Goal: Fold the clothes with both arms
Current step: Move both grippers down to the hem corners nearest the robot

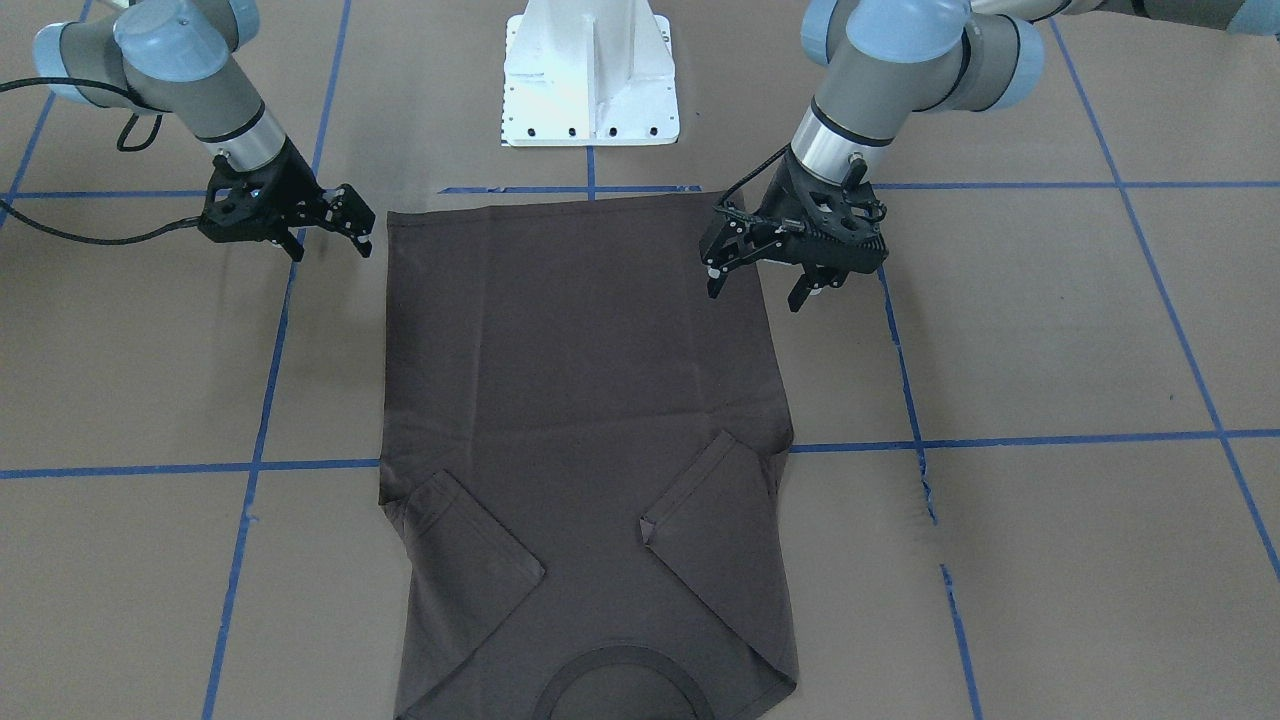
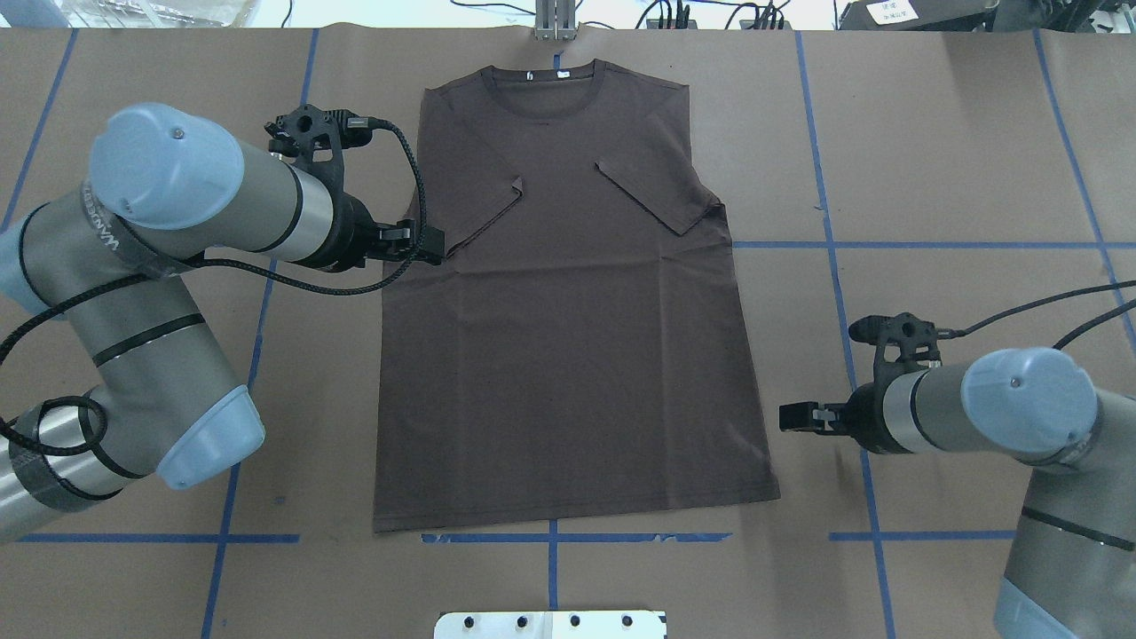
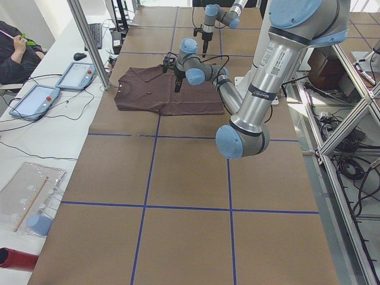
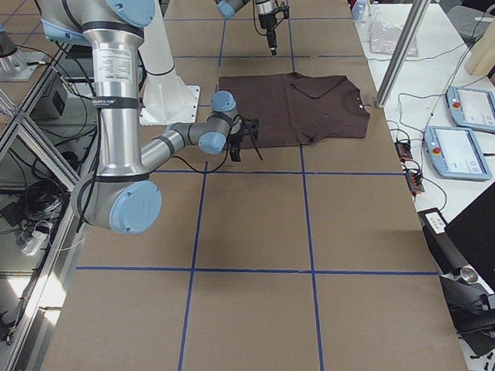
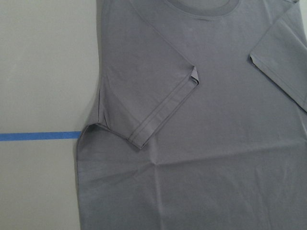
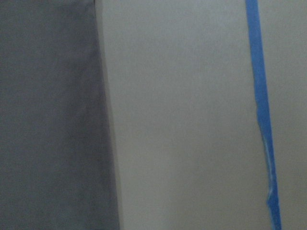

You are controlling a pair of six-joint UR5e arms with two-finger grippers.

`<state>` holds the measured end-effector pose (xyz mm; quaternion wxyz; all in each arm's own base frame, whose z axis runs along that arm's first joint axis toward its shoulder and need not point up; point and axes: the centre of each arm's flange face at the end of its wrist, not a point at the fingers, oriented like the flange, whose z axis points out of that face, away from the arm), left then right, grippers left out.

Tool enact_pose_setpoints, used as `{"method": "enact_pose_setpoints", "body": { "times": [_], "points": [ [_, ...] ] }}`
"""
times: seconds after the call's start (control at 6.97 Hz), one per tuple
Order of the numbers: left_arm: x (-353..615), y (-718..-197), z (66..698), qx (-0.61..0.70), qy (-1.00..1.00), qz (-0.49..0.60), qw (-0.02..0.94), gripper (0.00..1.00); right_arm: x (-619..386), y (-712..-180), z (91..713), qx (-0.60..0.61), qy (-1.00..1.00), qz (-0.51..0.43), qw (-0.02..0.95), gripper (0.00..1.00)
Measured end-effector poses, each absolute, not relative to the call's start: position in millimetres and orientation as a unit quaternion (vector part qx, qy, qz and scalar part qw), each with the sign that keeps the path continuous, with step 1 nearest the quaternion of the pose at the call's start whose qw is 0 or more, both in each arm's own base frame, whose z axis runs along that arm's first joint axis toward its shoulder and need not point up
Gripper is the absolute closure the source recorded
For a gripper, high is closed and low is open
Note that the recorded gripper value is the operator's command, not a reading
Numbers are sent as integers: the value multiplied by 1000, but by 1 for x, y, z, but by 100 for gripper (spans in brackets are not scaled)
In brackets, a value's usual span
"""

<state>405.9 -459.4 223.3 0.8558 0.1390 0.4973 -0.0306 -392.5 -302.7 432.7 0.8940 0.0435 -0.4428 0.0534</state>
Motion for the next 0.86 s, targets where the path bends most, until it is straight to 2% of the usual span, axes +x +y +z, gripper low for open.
{"method": "enact_pose_setpoints", "body": {
  "times": [0.29,0.86],
  "points": [
    [405,-458,221,140,499,-30,855,0,-415,-279,428,28,-422,38,905,0],
    [405,-458,226,139,497,-30,856,0,-440,-277,401,18,-413,31,910,1]
  ]
}}
